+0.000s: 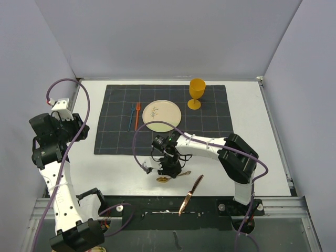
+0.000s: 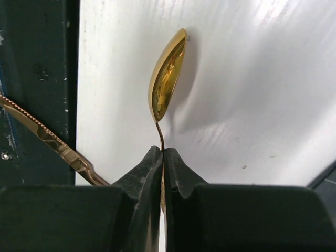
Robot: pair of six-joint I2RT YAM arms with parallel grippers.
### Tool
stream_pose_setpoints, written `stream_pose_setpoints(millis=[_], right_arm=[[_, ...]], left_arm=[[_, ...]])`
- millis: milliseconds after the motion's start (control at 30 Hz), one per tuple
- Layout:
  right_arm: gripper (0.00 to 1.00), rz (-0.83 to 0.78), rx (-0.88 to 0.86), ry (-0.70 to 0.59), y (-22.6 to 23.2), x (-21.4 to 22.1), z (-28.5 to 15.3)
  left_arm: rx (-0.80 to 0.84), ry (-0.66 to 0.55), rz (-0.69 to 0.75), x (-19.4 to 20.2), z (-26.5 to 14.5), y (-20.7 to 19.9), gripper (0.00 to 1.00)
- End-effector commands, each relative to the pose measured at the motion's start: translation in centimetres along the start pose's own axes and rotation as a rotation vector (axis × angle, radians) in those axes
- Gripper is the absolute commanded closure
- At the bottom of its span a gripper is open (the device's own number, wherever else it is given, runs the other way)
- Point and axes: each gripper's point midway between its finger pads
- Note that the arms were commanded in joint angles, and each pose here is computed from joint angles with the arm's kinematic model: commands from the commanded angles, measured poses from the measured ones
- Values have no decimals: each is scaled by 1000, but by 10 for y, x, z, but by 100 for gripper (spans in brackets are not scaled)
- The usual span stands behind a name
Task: Set the dinner table for one person
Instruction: Pick up the spoon from the center of the board.
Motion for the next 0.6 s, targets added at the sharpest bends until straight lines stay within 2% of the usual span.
stream_pose_setpoints(millis=[0, 233, 367, 567], right_arm=[[100, -1, 62, -30, -13, -13, -13], [100, 15, 115, -35, -24, -14, -20], [100, 39, 210, -66, -45, -19, -33], [100, 74, 369, -180, -80, -35, -73]], left_arm=[[11, -69, 43, -25, -7, -2, 64], [40, -74, 29, -28, -5, -6, 64], [94, -74, -2, -29, -1, -14, 62], [156, -83, -49, -34, 5, -21, 62]])
Point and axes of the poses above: each gripper's point midway between its finger pads, its own z axis out along the fingers, its own y axis along the line the jaws close on, x = y × z, and after that the axes turned 11 degrees about z, right-handed
